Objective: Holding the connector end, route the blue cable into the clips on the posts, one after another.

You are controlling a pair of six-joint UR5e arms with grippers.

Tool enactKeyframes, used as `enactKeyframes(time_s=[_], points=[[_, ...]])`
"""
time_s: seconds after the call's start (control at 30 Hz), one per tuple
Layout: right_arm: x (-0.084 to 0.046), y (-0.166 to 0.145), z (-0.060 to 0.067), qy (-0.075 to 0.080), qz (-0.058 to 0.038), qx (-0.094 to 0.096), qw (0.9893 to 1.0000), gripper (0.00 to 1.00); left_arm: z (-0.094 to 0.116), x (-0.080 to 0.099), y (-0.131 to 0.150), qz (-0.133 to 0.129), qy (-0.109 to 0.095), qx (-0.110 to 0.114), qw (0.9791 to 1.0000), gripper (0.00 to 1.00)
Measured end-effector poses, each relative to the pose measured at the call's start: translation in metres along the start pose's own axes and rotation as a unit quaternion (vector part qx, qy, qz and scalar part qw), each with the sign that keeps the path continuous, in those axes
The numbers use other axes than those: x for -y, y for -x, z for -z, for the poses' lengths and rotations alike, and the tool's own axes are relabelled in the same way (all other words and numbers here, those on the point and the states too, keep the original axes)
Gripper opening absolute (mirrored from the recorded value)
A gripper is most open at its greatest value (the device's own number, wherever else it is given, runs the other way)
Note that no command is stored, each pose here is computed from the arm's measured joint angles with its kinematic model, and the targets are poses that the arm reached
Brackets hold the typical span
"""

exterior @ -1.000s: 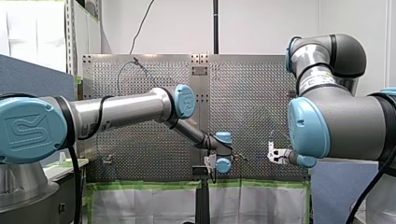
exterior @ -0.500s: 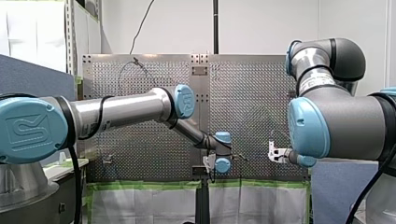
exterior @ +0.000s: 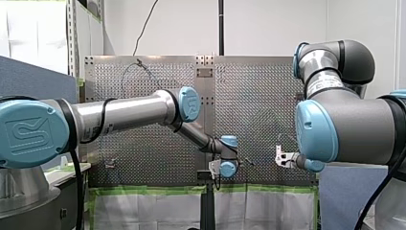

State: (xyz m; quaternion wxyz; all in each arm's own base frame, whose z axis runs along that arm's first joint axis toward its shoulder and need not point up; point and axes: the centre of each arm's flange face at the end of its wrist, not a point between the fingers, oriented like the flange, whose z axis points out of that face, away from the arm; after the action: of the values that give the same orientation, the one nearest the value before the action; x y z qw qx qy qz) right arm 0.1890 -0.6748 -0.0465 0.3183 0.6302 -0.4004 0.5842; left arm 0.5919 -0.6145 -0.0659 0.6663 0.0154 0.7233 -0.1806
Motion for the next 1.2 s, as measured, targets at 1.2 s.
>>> enactKeyframes(time_s=[1.2], points=[[0.001,0.006,0.001,-0.009,-0.0077,0.005,0.9999,0.0,0.047,0.017,-0.005,-0.106,-0.007,-0.109,0.9883,1.0]])
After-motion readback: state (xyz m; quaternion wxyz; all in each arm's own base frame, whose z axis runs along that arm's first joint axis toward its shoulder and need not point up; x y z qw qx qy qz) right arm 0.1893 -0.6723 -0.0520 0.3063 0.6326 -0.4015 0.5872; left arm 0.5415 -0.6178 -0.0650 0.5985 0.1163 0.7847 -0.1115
